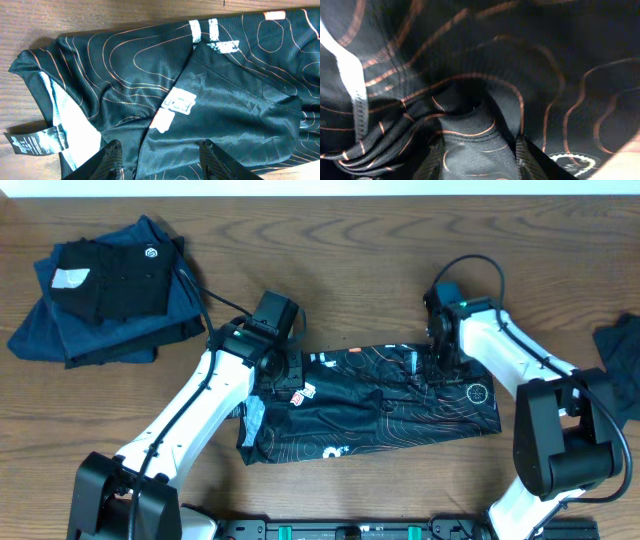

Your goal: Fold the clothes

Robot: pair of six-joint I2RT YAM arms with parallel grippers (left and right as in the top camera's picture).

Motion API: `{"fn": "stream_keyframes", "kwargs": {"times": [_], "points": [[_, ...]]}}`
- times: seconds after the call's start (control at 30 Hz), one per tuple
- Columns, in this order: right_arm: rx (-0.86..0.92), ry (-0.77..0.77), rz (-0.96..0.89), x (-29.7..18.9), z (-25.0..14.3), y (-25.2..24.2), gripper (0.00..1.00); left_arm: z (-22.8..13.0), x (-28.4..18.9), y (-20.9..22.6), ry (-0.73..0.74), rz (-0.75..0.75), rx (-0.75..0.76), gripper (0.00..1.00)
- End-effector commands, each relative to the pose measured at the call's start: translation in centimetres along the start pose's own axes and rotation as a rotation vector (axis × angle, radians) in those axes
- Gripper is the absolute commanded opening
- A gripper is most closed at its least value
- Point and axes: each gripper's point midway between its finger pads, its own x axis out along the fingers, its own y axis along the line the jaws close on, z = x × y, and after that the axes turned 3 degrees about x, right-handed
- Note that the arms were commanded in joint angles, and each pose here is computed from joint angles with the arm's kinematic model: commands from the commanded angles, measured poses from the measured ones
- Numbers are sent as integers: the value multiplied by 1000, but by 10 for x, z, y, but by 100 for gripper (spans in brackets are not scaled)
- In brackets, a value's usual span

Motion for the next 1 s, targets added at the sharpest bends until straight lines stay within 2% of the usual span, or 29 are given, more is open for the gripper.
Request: {"fn": "stream_keyframes", "kwargs": {"times": [0.0, 0.2, 0.27, 0.33, 0.5, 0.7, 0.83, 0.97], "points": [[-4, -6, 16, -2, -3, 0, 39, 7, -9, -4, -26, -17, -5, 52], [-5, 5, 9, -2, -6, -1, 29, 7, -9, -4, -27, -18, -5, 52], [-9, 7, 9, -3, -7, -2, 17, 7, -9, -4, -26, -18, -5, 52], [-9, 9, 9, -3, -7, -2, 1, 7, -9, -4, -26, -17, -5, 52], [-44, 31, 23, -7, -14, 1, 1, 7, -9, -4, -26, -17, -5, 52], [-270, 68, 212, -21, -33, 33, 4, 7, -9, -4, -26, -17, -5, 52], [-353, 83, 278, -32, -46, 45, 6, 7, -8, -4, -25, -17, -5, 52], [-358, 117, 339, -38, -58, 55, 8, 7, -8, -4, -25, -17, -5, 52]]}}
